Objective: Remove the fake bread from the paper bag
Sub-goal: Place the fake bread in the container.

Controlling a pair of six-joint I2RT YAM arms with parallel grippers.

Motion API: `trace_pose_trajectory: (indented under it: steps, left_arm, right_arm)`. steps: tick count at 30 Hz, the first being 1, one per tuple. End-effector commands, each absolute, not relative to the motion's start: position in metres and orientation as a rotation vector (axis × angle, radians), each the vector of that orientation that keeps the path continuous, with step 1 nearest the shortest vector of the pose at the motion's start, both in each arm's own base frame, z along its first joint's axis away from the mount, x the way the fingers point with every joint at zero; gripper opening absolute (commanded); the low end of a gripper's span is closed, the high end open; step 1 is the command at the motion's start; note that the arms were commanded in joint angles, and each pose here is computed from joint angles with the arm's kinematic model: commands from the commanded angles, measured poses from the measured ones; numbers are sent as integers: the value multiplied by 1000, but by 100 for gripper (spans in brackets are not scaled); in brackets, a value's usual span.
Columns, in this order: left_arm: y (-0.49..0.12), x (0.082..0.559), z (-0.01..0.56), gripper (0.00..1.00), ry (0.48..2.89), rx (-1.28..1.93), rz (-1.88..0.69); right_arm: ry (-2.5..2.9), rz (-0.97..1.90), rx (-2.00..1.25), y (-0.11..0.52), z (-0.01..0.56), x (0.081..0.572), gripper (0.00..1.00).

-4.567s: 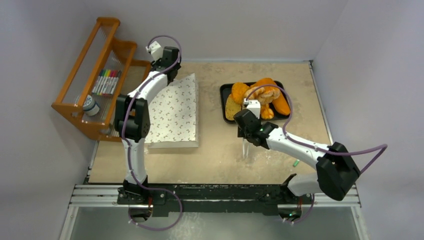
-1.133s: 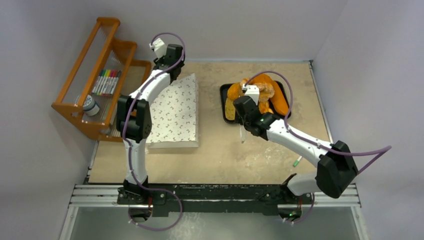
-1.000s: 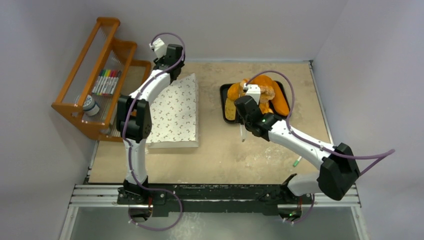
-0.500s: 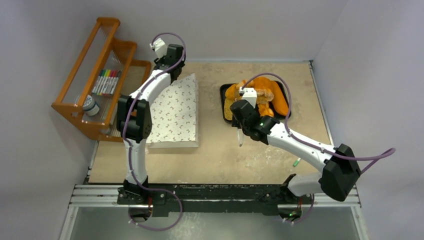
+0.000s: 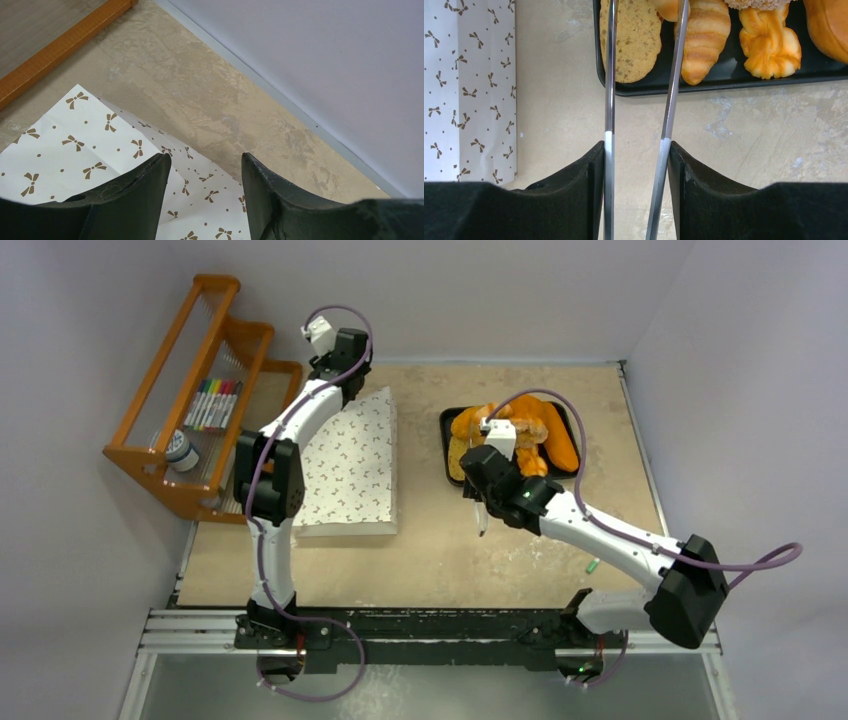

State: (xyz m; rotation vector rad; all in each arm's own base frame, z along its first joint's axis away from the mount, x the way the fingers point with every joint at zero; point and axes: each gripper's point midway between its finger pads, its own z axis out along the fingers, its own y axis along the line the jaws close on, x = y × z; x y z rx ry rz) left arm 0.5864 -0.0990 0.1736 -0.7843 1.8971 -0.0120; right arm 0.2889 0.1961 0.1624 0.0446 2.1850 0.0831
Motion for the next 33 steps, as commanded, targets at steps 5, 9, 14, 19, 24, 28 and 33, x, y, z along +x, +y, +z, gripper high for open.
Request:
trace_pose_trajectory:
  steps: [5,9,14,19,24,28,33]
  left_arm:
    - [-100,590,220,55,1802,-788,-54]
    - [-102,590,219,55,1803,-787,-61]
    - [-102,589,217,55,1806,-784,-59]
    - [-101,589,216,55,1807,-779,-52]
    - [-103,589,216,55,1807,-779,-60]
    - [-103,589,217,55,1804,-778,-61]
    - [-103,590,216,55,1806,-780,-63]
  right_arm:
    - [2169,118,102,193,171,284,48]
    - [2172,119,97,192,167,298,48]
    - [2147,92,83,195,176,321,48]
    - [2096,92,78,200,198,333,48]
    - [2129,88,85,201,188,330,48]
    - [2148,94,89,195,176,321,48]
    - [2158,81,116,186,169,313,48]
